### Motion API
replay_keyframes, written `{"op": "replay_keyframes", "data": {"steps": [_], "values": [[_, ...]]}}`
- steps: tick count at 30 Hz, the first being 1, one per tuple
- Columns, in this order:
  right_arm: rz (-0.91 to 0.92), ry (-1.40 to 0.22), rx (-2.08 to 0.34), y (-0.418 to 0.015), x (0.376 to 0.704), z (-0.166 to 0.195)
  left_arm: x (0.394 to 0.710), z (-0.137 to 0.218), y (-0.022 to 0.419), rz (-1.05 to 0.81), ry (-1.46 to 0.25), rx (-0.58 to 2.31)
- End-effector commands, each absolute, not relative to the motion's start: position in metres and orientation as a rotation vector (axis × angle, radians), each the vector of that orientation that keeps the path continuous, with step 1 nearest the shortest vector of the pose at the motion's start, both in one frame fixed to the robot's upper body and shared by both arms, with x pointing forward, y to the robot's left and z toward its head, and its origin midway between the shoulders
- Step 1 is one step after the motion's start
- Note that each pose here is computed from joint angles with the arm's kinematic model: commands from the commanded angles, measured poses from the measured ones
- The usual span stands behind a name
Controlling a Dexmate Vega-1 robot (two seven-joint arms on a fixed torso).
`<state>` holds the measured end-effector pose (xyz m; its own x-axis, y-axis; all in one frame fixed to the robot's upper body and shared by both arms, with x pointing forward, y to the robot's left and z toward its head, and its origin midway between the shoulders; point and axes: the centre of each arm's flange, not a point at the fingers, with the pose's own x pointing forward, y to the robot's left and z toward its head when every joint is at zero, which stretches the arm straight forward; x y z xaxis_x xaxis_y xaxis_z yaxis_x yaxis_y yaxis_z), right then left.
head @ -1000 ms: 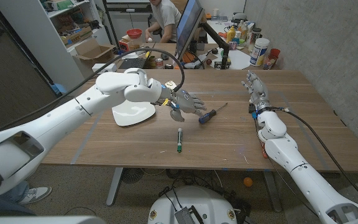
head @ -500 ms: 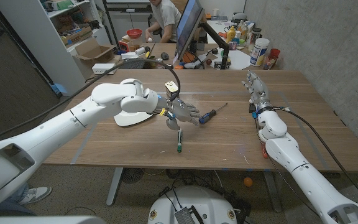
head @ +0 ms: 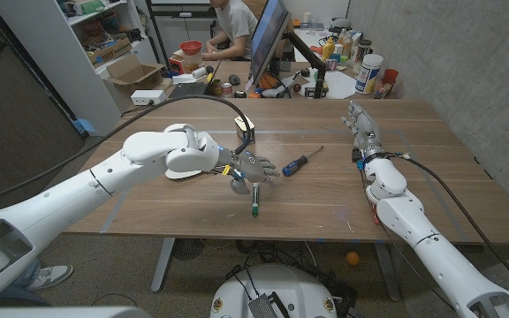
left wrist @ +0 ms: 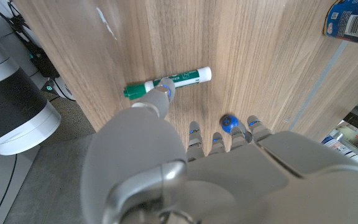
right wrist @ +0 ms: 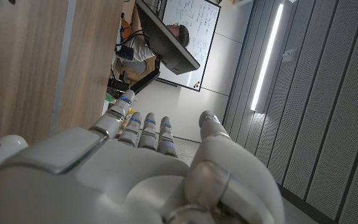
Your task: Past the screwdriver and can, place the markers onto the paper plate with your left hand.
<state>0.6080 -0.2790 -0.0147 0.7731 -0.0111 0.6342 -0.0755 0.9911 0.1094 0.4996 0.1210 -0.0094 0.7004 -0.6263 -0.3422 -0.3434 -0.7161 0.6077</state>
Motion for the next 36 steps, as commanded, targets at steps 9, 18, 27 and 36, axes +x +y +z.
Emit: {"op": "replay_keyframes", "data": {"steps": [9, 18, 27, 36], "values": [[0.018, -0.687, 0.154, -0.277, 0.601, -0.022, 0.495, -0.026, 0.125, -0.702, -0.760, 2.482], [0.016, -0.686, 0.154, -0.276, 0.601, -0.021, 0.495, -0.028, 0.127, -0.663, -0.771, 2.502], [0.021, -0.689, 0.151, -0.276, 0.600, -0.019, 0.493, -0.032, 0.133, -0.599, -0.775, 2.478], [0.028, -0.691, 0.142, -0.275, 0.598, -0.017, 0.493, -0.033, 0.137, -0.543, -0.782, 2.422]]}}
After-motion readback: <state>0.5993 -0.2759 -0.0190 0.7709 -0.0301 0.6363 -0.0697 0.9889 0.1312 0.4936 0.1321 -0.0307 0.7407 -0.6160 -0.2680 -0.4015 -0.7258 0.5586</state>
